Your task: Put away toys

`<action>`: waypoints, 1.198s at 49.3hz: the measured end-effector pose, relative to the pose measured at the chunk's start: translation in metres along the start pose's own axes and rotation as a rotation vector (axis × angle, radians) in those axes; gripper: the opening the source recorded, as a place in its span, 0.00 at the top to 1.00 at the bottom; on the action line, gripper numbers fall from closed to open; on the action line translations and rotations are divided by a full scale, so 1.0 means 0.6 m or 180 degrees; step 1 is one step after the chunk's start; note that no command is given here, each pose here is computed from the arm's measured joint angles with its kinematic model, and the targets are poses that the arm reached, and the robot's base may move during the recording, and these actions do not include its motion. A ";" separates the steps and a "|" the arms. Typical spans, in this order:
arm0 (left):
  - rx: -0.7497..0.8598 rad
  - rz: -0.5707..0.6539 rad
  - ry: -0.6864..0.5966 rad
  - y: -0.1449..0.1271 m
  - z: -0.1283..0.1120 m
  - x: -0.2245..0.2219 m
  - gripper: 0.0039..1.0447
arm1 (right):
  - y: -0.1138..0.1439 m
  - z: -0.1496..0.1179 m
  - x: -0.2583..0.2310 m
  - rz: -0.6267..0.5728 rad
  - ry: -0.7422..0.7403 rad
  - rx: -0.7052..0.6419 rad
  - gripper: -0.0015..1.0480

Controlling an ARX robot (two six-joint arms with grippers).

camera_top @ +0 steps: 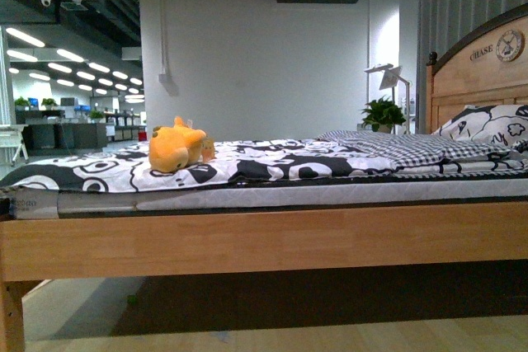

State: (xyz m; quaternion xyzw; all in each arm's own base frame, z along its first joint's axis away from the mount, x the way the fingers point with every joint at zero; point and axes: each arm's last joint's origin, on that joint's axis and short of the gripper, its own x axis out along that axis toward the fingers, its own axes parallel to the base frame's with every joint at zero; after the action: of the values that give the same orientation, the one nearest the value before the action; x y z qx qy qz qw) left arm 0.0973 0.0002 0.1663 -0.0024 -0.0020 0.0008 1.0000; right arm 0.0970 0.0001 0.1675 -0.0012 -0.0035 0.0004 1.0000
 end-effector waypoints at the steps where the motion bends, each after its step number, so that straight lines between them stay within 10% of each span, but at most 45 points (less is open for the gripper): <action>1: 0.0000 0.0000 0.0000 0.000 0.000 0.000 0.05 | 0.000 0.000 0.000 0.0000 0.0000 0.0000 0.00; 59: 0.0000 0.0000 0.0000 0.000 0.000 0.000 0.05 | 0.000 0.000 0.000 0.0001 0.0000 0.0000 0.00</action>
State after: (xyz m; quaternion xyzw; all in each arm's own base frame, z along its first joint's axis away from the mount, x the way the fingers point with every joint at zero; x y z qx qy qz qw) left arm 0.0973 0.0002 0.1663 -0.0024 -0.0020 0.0008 1.0000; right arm 0.0970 0.0001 0.1675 -0.0012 -0.0035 0.0006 1.0000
